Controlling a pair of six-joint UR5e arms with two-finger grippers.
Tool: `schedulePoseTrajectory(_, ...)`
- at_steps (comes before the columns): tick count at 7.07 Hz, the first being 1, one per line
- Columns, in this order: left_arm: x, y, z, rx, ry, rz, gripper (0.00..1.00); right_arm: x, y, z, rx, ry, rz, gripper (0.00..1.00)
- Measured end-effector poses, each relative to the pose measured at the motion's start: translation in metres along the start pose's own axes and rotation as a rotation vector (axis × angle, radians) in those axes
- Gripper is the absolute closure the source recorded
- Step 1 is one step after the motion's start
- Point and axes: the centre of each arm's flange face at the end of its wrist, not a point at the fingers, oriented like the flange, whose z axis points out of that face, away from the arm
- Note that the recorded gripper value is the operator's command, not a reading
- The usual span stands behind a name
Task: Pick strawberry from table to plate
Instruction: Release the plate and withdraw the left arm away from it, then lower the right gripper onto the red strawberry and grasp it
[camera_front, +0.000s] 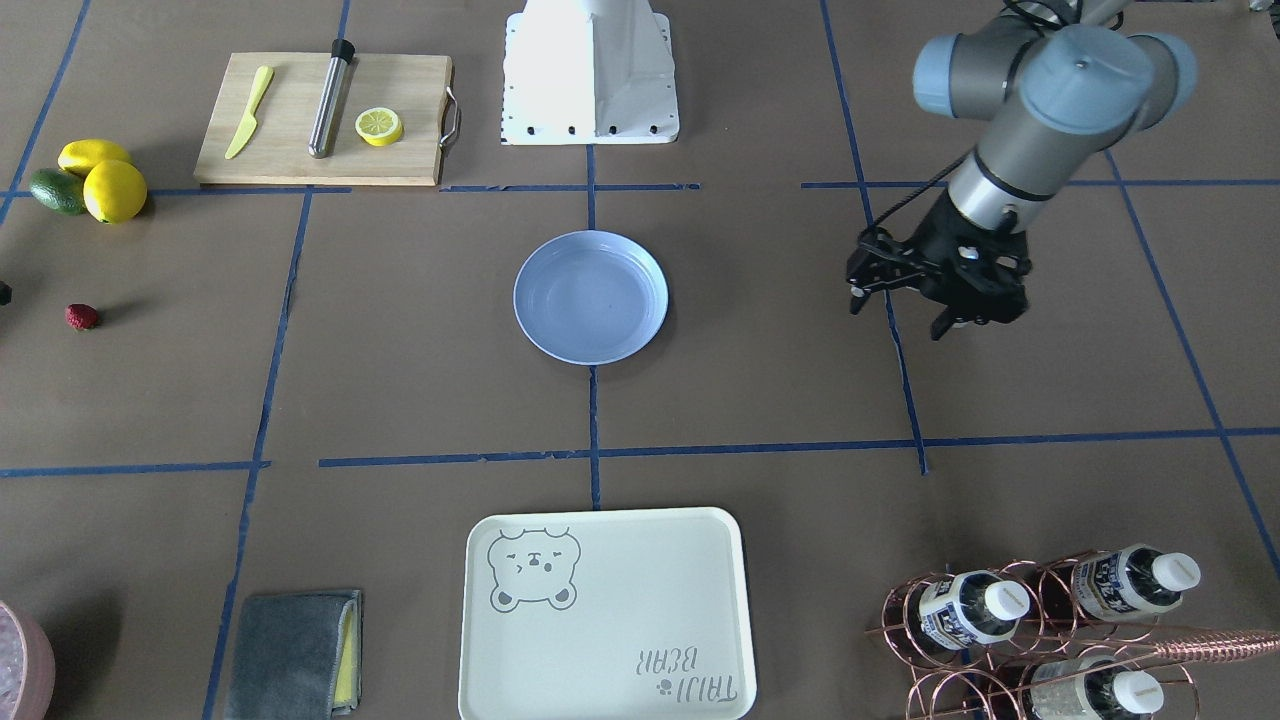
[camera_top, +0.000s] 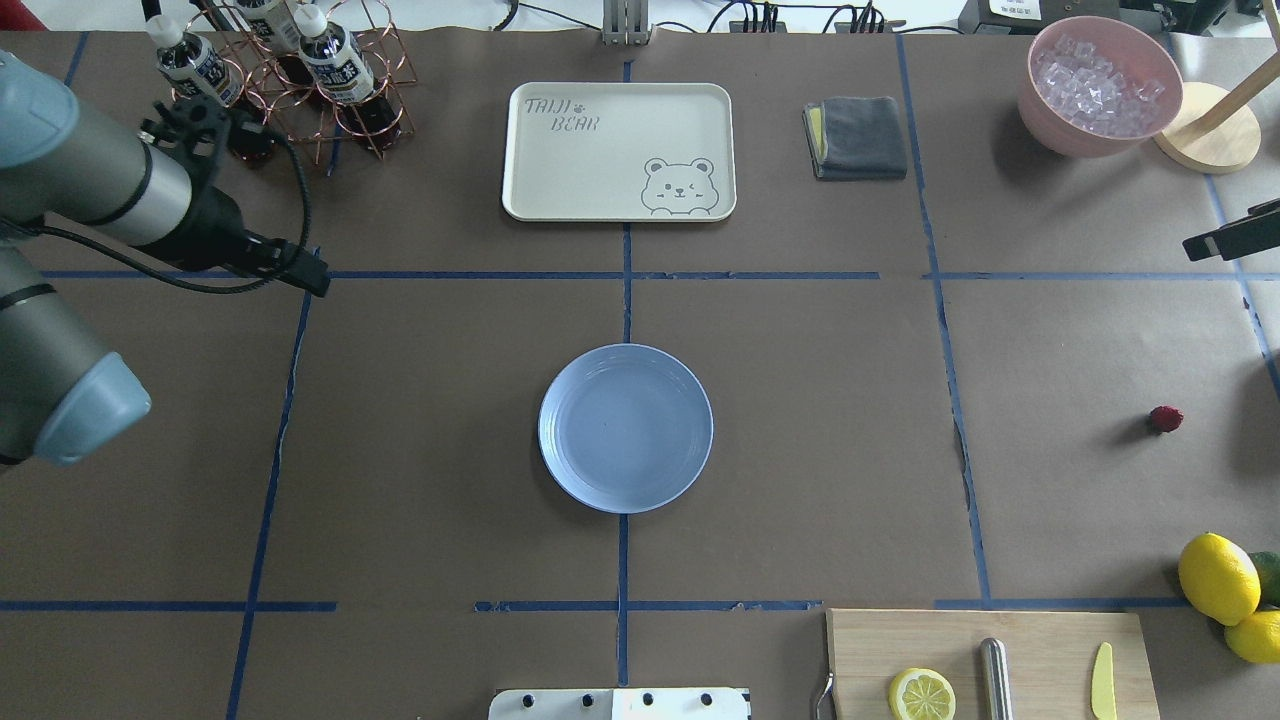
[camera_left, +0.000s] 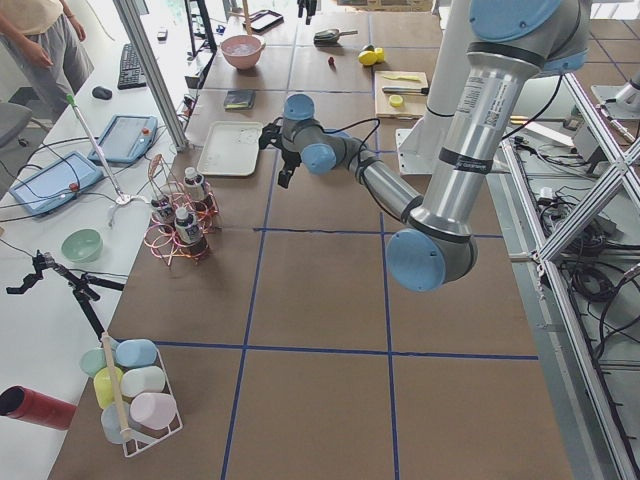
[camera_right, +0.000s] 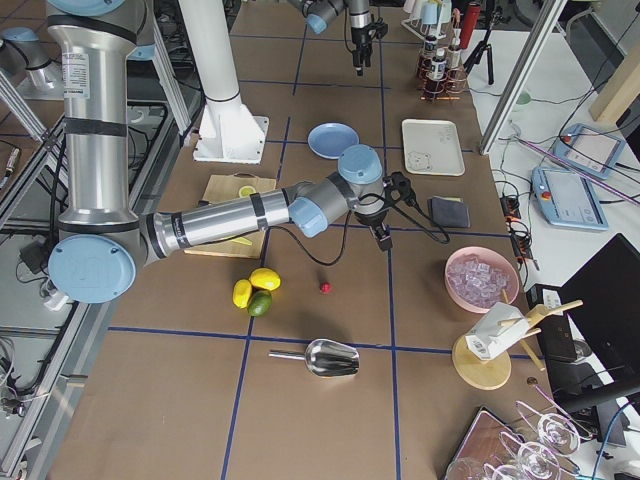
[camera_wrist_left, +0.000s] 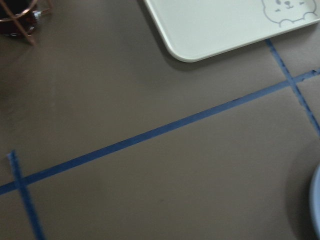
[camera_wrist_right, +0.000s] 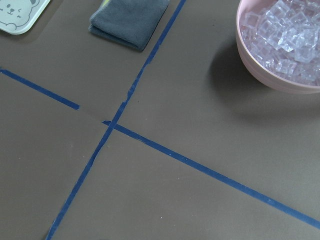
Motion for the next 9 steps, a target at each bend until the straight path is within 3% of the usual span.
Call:
schedulePoseTrajectory(1,-0.063,-0.009,-0.019,-0.027,-0.062,-0.041,0.0,-0.004,-0.001,0.002,0.0,-0.005,-0.001,0.0)
schedulePoseTrajectory(3,-0.202,0.007,-0.06,-0.06,-0.158,0.054,0.0,-0.006,-0.001,0.003,-0.002,-0.007,-0.003,0.0)
schedulePoseTrajectory(5,-0.332,0.082,-0.095,-0.098,-0.206,0.115,0.0,-0.006,0.0,0.004,-0.004,-0.006,-0.003,0.0)
schedulePoseTrajectory(7,-0.395,0.148,-0.12,-0.097,-0.205,0.041,0.0,-0.005,0.0,0.005,-0.005,-0.004,-0.003,0.0)
schedulePoseTrajectory(9,-0.412,0.164,-0.12,-0.107,-0.205,0.0,0.0,-0.003,0.006,0.006,-0.012,-0.001,0.006,0.0)
